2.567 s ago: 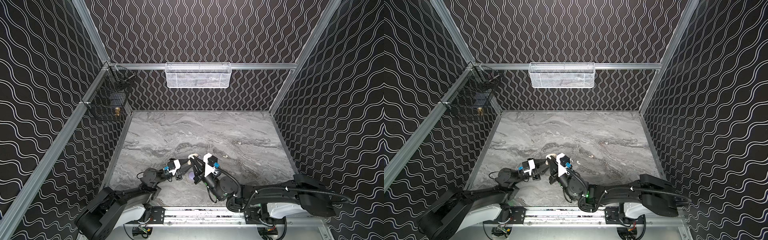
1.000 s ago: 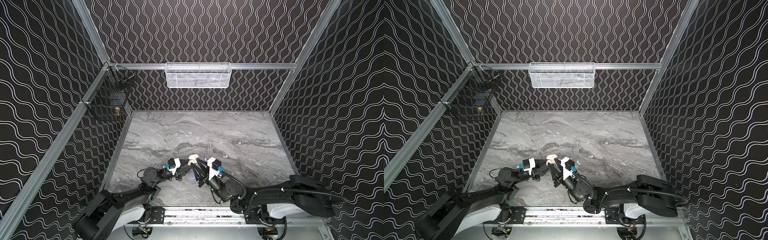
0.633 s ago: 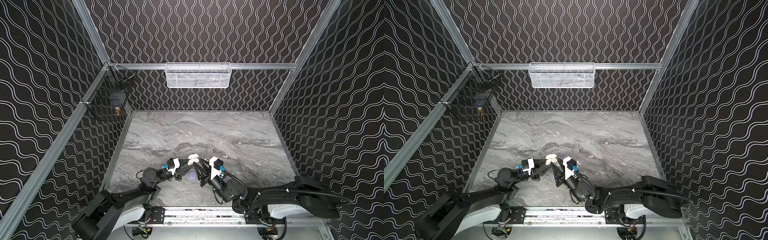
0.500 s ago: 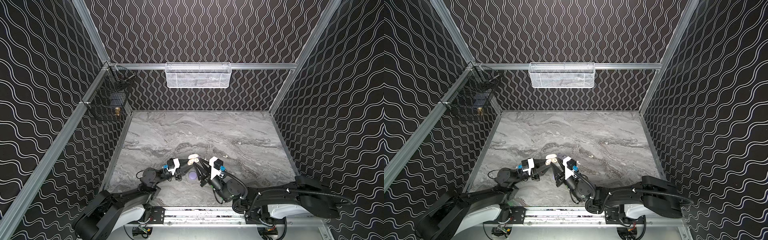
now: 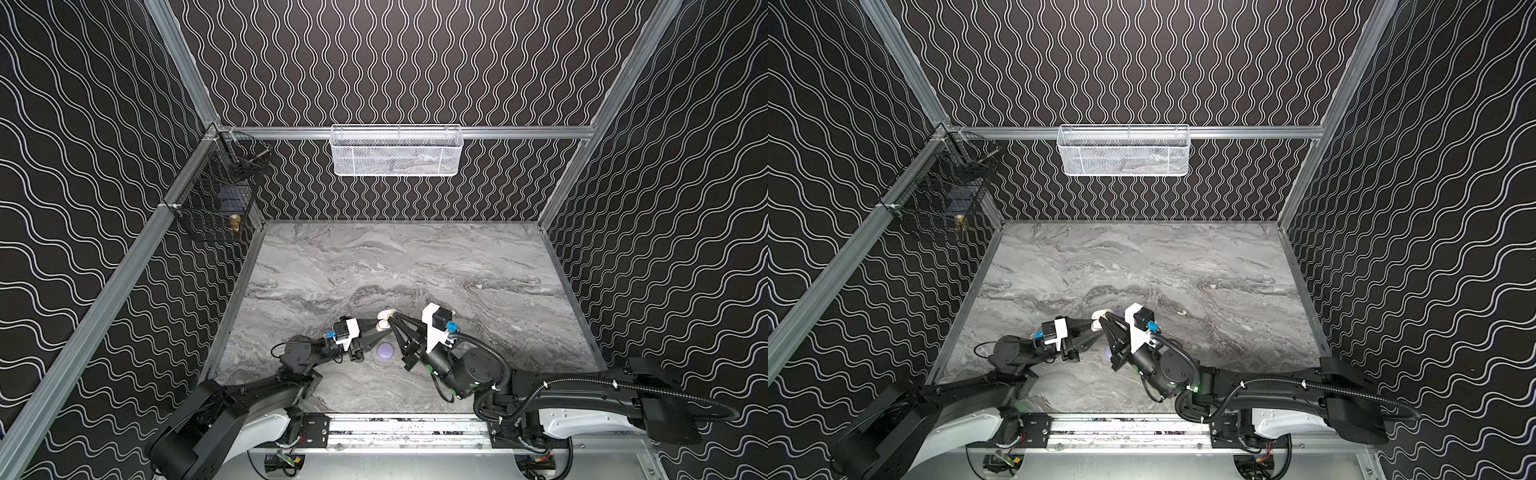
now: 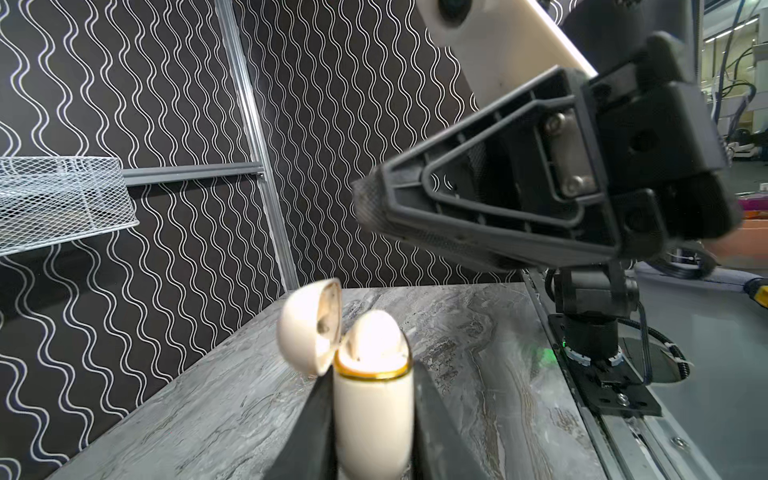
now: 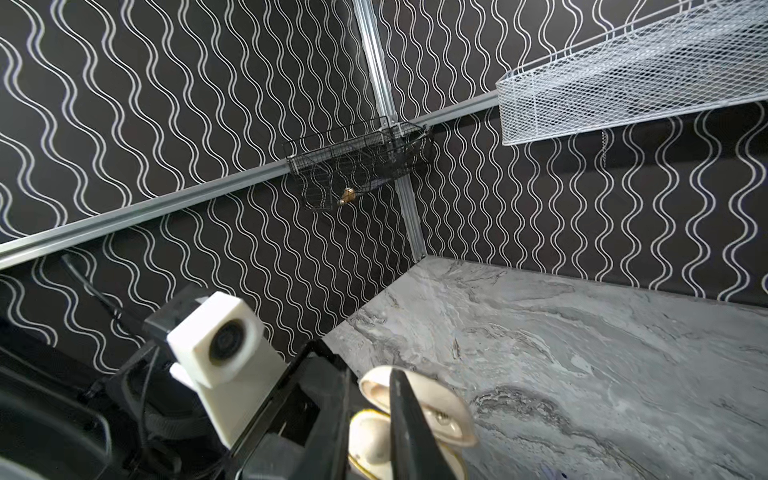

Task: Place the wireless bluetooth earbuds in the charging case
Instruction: 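Move the right gripper out over the table toward the second white earbud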

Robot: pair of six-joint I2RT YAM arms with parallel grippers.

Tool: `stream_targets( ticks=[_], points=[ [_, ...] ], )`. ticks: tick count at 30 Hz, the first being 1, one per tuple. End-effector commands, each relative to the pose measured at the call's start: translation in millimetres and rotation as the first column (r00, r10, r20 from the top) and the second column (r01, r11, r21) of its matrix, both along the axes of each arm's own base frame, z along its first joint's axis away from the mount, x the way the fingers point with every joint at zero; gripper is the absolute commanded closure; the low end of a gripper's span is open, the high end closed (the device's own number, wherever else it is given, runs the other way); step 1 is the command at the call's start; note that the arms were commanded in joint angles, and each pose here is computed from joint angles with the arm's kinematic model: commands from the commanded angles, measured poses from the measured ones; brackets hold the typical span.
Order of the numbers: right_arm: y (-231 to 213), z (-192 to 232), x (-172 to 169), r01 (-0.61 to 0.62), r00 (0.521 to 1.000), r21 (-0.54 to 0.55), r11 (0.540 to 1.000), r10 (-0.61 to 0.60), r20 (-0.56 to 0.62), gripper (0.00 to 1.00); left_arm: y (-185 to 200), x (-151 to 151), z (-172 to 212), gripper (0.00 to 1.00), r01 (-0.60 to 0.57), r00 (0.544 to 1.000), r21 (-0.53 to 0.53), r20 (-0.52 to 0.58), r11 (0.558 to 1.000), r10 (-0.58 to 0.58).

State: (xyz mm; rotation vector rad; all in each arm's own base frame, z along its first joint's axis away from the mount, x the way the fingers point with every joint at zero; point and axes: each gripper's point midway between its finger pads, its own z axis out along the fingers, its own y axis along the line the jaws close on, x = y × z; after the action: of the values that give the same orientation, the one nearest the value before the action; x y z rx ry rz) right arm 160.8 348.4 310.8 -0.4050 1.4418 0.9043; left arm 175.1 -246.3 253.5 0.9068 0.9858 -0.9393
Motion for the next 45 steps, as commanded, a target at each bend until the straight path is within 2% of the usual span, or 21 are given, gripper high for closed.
stream_targets(
  ticks=[1, 3, 5, 8, 10, 15, 17, 20, 24, 28, 34, 37, 45],
  points=[
    [-5, -16, 14, 0.059, 0.994, -0.057, 0.997, -0.064, -0.086, 0.81, -3, -2, 7, 1.0, 0.026, 0.999, -0.016, 0.02, 1.0, -0.026],
    [-20, -21, 33, 0.129, 0.98, -0.083, 0.988, -0.14, -0.138, 0.8, -6, 2, 4, 1.0, 0.037, 0.999, -0.015, -0.002, 0.999, -0.037],
    [-49, -35, 61, 0.224, 0.935, -0.106, 0.969, -0.245, -0.255, 0.8, -6, 13, -2, 1.0, 0.028, 0.998, -0.011, -0.049, 1.0, -0.028],
    [-108, -73, 100, 0.369, 0.803, -0.171, 0.913, -0.406, -0.436, 0.69, -5, 27, -11, 1.0, 0.009, 0.994, 0.001, -0.106, 1.0, -0.009],
    [-140, -106, 116, 0.421, 0.697, -0.255, 0.871, -0.49, -0.523, 0.65, -3, 29, -14, 1.0, -0.012, 0.996, 0.01, -0.092, 1.0, 0.013],
    [-176, -179, 125, 0.396, 0.501, -0.434, 0.809, -0.586, -0.636, 0.65, 8, 31, -10, 1.0, -0.092, 0.994, -0.01, -0.067, 0.996, 0.091],
    [-181, -198, 127, 0.374, 0.456, -0.445, 0.814, -0.579, -0.676, 0.64, 10, 30, -10, 1.0, -0.105, 0.992, -0.005, -0.066, 0.994, 0.104],
    [-177, -219, 132, 0.314, 0.401, -0.431, 0.846, -0.53, -0.747, 0.63, 11, 32, -13, 1.0, -0.128, 0.989, 0.014, -0.075, 0.992, 0.129],
    [-175, -238, 143, 0.276, 0.326, -0.466, 0.841, -0.538, -0.777, 0.58, 12, 37, -20, 1.0, -0.159, 0.985, 0.054, -0.066, 0.986, 0.162],
    [-174, -255, 153, 0.276, 0.294, -0.472, 0.837, -0.541, -0.788, 0.49, 11, 34, -16, 1.0, -0.144, 0.988, 0.051, -0.058, 0.988, 0.146],
    [-182, -279, 160, 0.24, 0.255, -0.518, 0.821, -0.568, -0.782, 0.48, 10, 30, -13, 1.0, -0.13, 0.99, 0.042, -0.041, 0.991, 0.132],
    [-178, -283, 163, 0.208, 0.267, -0.524, 0.826, -0.563, -0.782, 0.48, 10, 30, -12, 1.0, -0.13, 0.991, 0.044, -0.036, 0.99, 0.132],
    [-174, -292, 179, 0.151, 0.264, -0.585, 0.797, -0.603, -0.753, 0.48, 11, 29, -9, 1.0, -0.131, 0.991, 0.037, -0.024, 0.991, 0.132]
  ],
)
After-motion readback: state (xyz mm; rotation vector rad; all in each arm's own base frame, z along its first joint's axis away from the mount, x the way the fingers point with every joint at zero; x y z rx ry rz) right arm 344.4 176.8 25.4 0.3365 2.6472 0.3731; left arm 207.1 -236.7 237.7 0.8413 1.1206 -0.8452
